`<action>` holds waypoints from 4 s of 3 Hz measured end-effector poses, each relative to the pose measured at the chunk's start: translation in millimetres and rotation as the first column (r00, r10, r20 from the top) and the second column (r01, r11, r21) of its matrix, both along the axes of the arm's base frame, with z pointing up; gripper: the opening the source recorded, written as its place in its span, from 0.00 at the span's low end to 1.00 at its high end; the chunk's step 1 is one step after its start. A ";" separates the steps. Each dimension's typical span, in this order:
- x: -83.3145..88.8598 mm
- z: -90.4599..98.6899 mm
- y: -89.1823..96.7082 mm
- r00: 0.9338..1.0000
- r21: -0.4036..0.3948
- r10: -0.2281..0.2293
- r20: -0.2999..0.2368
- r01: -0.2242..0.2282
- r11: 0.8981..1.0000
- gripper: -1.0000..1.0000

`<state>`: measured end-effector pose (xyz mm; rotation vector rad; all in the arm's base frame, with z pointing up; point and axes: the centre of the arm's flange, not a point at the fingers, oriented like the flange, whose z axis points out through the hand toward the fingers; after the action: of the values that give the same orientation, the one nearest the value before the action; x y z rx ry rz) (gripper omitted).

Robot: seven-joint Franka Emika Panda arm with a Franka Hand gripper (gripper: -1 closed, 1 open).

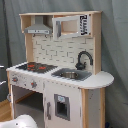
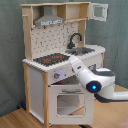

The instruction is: Play with the kitchen

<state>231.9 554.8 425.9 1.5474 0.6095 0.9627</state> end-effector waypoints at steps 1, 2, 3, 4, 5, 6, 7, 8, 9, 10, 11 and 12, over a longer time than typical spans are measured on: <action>-5.5 21.6 -18.4 0.998 -0.026 -0.046 -0.050 0.045 0.999 1.00; -13.9 39.6 -31.4 0.992 -0.049 -0.077 -0.095 0.073 0.996 1.00; -25.2 55.3 -43.8 0.982 -0.074 -0.111 -0.152 0.100 0.992 1.00; -38.3 66.6 -55.8 0.966 -0.096 -0.146 -0.216 0.127 0.987 1.00; -54.0 72.8 -69.8 0.935 -0.118 -0.180 -0.304 0.151 0.981 1.00; -58.8 71.6 -85.5 0.893 -0.131 -0.201 -0.403 0.161 0.978 1.00; -41.0 66.0 -104.6 0.825 -0.134 -0.197 -0.530 0.148 0.980 1.00; -26.7 64.7 -113.8 0.759 -0.133 -0.166 -0.629 0.106 0.985 1.00; -15.3 62.9 -116.8 0.698 -0.121 -0.116 -0.707 0.042 0.992 1.00; -3.3 58.0 -118.2 0.633 -0.092 -0.052 -0.773 -0.030 0.995 1.00; 11.6 48.0 -124.3 0.572 -0.056 0.005 -0.821 -0.089 0.994 1.00; 27.1 33.7 -132.7 0.515 -0.014 0.062 -0.855 -0.143 0.990 1.00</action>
<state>259.0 422.1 459.6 1.8833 1.4396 0.1464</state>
